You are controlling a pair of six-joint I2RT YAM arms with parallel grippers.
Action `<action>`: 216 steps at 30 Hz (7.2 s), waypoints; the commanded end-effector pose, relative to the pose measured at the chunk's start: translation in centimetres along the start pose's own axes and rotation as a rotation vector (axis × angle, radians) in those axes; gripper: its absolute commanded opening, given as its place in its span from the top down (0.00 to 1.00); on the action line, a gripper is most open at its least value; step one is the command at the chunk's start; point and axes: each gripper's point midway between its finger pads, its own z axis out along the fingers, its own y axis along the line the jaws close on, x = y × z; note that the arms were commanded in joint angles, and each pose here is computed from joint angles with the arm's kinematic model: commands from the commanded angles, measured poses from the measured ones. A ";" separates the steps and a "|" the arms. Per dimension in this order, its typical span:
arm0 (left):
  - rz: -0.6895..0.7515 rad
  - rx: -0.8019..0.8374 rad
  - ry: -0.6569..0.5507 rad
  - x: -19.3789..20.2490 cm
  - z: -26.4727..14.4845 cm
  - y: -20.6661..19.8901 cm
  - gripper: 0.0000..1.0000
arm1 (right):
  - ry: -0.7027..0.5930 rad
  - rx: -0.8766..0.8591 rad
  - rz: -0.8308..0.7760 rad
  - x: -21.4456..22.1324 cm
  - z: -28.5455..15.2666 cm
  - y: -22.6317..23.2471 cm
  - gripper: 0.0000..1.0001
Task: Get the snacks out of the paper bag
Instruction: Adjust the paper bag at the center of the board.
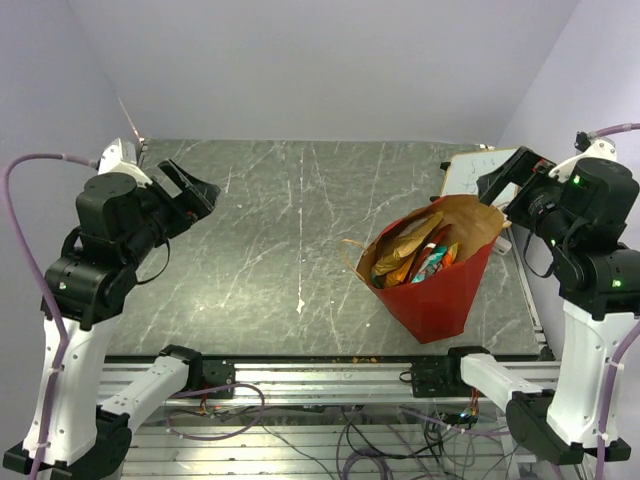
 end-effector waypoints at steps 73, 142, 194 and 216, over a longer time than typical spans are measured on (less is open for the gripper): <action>0.365 0.224 0.611 27.4 9.6 -13.8 0.70 | 0.157 -0.056 -0.071 4.4 1.2 0.1 0.00; -0.092 -0.107 0.506 9.9 8.1 2.8 0.93 | 0.569 -0.633 0.615 16.1 4.9 18.9 0.25; -0.382 0.204 0.548 10.0 6.1 -3.8 0.93 | 0.150 -0.406 0.189 12.7 8.6 16.6 1.00; -0.339 0.358 0.798 23.5 7.0 -16.2 0.93 | 0.201 -0.535 -0.287 4.6 10.4 12.1 1.00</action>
